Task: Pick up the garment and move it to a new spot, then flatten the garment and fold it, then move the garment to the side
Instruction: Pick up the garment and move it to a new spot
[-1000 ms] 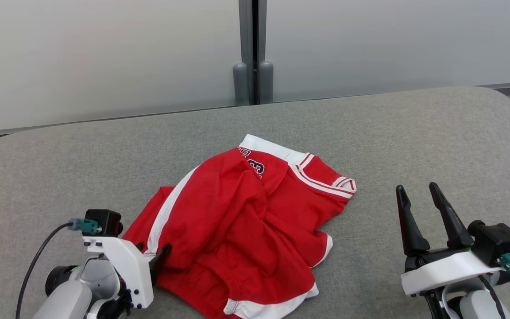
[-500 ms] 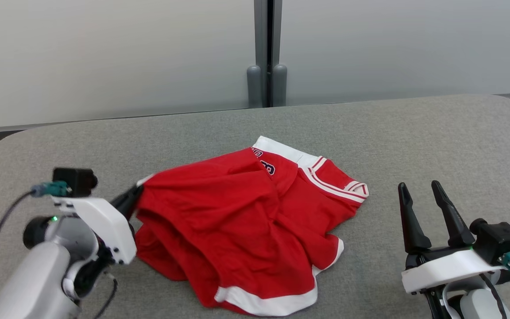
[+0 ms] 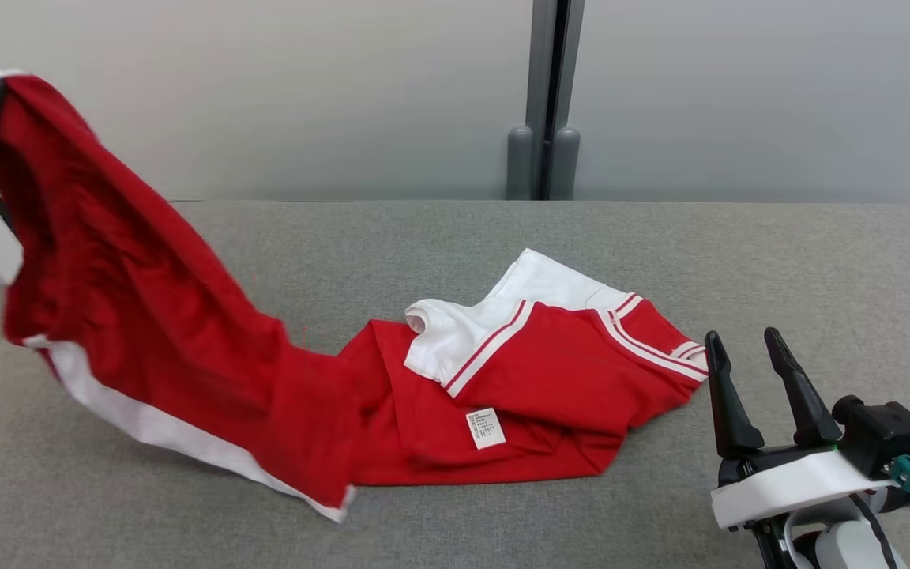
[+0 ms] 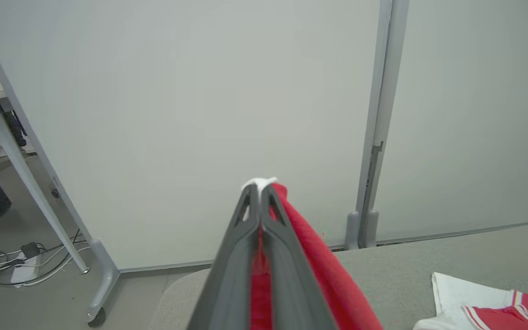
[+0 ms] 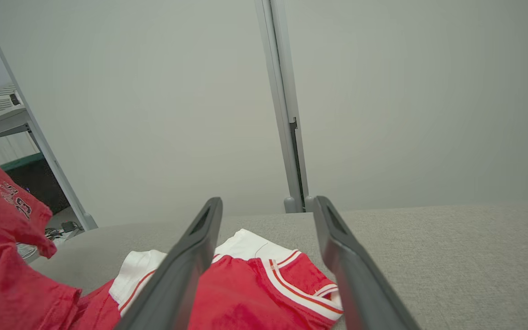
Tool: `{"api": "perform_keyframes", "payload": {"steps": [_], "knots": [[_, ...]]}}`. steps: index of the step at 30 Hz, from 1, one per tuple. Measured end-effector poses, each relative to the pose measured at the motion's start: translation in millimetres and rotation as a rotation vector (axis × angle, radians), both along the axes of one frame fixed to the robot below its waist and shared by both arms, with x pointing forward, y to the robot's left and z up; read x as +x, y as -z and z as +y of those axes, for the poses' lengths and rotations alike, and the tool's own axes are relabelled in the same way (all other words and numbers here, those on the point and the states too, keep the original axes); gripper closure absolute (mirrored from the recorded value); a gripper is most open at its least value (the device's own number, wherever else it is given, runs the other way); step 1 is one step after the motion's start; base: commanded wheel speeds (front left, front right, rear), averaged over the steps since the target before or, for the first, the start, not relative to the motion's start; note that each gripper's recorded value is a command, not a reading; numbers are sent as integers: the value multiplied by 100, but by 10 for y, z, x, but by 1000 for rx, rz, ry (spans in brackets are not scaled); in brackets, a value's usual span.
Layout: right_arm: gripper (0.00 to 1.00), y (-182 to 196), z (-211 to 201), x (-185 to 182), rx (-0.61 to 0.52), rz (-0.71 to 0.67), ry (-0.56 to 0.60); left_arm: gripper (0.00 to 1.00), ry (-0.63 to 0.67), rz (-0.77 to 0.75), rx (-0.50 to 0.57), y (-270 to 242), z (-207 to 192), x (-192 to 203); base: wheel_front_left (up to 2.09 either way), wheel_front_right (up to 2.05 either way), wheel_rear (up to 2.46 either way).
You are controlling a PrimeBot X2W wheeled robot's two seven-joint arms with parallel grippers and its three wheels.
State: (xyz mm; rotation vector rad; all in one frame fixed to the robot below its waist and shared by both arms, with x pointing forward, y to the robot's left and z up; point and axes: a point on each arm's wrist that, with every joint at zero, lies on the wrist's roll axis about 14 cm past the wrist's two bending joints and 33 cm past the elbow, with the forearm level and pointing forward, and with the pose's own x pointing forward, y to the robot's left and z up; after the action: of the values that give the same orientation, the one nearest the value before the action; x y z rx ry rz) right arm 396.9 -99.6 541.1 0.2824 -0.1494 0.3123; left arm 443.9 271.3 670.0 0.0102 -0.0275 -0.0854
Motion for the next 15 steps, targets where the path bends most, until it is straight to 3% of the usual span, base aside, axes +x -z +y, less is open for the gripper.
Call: {"api": "perform_keyframes", "payload": {"steps": [8, 15], "knots": [[0, 89, 174, 140, -6, 21, -53, 100, -188, -87, 18, -367, 681, 103, 0, 0, 0], [0, 218, 284, 283, -2, 51, -86, 100, -189, 156, -26, 583, 634, 319, 0, 0, 0]]}}
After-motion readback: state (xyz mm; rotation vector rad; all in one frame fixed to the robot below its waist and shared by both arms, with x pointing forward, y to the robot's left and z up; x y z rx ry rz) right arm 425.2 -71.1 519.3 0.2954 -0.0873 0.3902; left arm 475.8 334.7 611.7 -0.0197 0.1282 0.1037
